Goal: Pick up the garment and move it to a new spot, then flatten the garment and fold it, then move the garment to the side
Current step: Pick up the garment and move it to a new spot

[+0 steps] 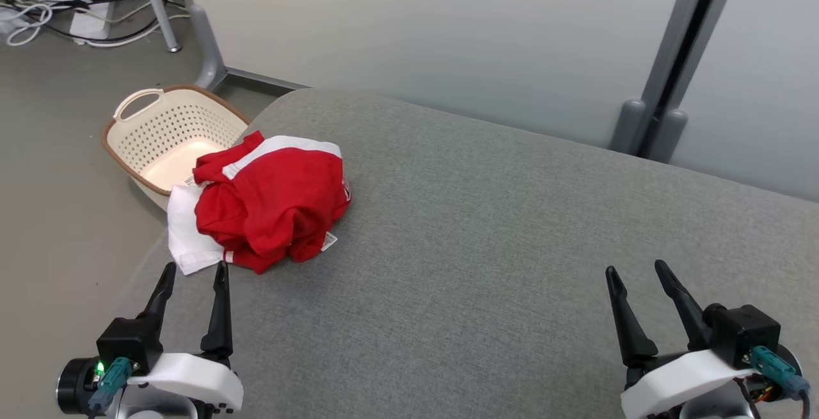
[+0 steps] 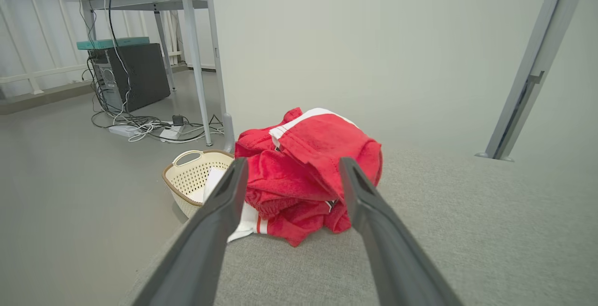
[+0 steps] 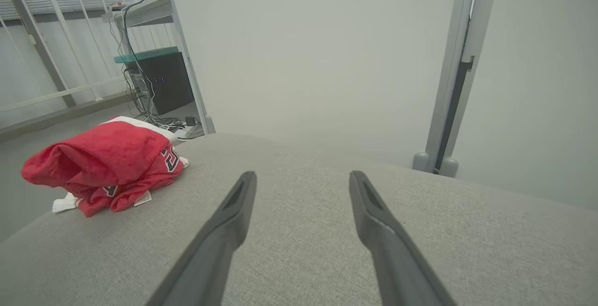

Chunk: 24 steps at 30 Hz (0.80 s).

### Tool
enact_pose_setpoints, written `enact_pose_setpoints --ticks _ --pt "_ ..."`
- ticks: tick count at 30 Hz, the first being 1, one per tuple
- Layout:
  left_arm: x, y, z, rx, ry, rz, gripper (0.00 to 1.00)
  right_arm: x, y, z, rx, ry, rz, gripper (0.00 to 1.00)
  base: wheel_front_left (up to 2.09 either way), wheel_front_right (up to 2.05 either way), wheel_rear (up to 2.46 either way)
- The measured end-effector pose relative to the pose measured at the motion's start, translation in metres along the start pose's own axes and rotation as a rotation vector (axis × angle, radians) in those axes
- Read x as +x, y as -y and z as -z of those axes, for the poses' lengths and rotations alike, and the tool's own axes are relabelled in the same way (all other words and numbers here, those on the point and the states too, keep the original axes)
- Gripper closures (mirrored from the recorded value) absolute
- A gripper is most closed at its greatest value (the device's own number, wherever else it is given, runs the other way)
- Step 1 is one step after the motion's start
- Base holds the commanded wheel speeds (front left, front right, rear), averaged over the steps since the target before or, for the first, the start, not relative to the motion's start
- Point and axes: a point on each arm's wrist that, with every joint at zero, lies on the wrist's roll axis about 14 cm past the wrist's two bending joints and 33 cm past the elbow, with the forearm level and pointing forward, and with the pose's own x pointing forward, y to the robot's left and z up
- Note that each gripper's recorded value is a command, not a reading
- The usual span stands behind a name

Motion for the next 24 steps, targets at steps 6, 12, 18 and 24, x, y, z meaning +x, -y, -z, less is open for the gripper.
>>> enact_pose_setpoints --ticks 6,12,18,24 --pt "-0.011 -0.018 -0.001 -0.006 0.002 -0.053 0.00 0.011 -0.016 0.001 0.000 -0.005 -0.052 0.00 0.00 0.00 0.00" --pt "-0.011 -0.017 0.002 -0.008 -0.006 -0.053 0.00 0.011 -0.017 0.001 0.001 -0.006 -0.055 0.00 0.00 0.00 0.00" --pt "0.001 -0.004 0.007 -0.011 -0.028 -0.014 0.00 0.011 -0.009 0.002 0.010 -0.008 -0.035 0.00 0.00 0.00 0.00" --pt "0.045 0.026 0.014 -0.043 -0.081 0.056 0.00 0.021 0.008 0.003 0.016 -0.015 -0.012 0.00 0.00 0.00 0.00"
